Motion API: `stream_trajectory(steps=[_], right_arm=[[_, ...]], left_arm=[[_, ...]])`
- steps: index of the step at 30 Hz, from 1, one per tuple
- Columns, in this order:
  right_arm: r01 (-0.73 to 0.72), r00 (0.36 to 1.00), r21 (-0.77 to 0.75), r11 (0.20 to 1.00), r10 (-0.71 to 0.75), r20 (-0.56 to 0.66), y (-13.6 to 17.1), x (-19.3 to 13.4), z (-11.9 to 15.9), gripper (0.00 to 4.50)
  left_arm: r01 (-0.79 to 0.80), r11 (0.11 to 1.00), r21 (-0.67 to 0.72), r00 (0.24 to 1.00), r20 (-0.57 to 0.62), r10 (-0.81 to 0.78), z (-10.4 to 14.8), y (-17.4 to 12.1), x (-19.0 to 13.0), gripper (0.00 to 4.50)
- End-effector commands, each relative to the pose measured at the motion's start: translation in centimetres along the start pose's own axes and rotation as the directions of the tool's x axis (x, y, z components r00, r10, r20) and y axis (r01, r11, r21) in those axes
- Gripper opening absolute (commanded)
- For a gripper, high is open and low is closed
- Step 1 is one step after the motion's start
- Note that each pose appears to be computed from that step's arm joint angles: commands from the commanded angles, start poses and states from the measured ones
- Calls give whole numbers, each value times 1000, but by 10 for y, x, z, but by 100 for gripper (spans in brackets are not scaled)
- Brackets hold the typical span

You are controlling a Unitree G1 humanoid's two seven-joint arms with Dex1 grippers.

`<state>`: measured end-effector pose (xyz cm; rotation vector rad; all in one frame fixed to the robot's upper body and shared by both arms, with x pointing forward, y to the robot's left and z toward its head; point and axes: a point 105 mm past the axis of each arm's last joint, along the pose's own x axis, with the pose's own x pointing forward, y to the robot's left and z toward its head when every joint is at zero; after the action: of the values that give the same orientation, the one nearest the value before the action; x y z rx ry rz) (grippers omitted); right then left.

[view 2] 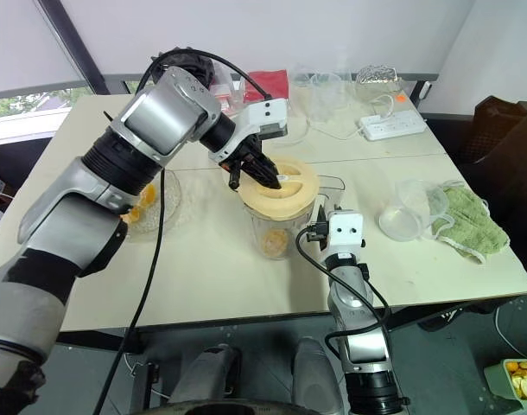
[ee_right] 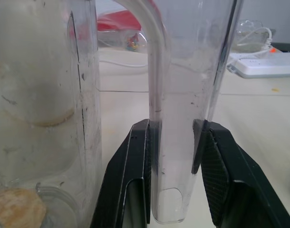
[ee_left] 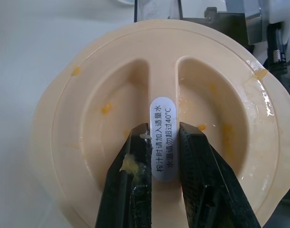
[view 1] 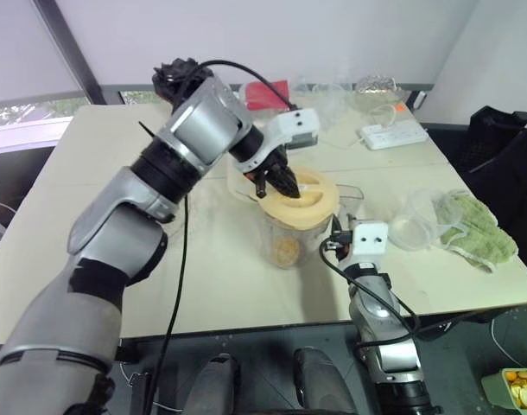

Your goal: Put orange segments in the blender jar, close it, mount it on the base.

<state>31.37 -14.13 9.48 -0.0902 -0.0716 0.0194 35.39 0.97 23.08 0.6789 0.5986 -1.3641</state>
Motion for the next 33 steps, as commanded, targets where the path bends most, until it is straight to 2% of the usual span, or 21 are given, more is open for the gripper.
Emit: stream_trajectory(steps=[1,3,11,12,15,18,24,28,31,33], right_arm=[[-9,1000,-30,1000,9,18,-1,3,2,87],[-14,1000,-33,999,15,18,0,4,2,87],[-27,999,-35,999,28,20,2,5,1,87],[-28,999,-35,999,28,19,2,5,1,87],[-37,999,-45,998,38,17,3,5,0,87],[-43,999,-49,998,44,16,3,6,0,87],[-57,998,-64,996,58,13,2,8,-2,87],[-69,997,-76,995,70,17,-1,10,1,87],[-72,997,-78,994,74,26,-4,11,4,87],[-70,996,-76,995,73,41,-7,13,10,87]], left_arm=[[-110,992,-54,992,-61,107,-18,13,-4,25],[-121,989,-82,991,-64,116,-19,13,-6,25],[-120,992,-29,993,-3,120,-8,11,-11,25],[-120,993,-24,993,5,120,-7,11,-11,128],[-120,993,13,992,46,119,1,9,-14,250],[-109,993,46,989,101,104,13,3,-20,407],[-150,989,3,935,326,141,51,6,-51,407],[-202,974,-104,817,531,227,73,16,-92,407],[-253,956,-148,741,606,290,67,22,-113,407],[-286,940,-188,716,610,340,40,27,-121,407]])
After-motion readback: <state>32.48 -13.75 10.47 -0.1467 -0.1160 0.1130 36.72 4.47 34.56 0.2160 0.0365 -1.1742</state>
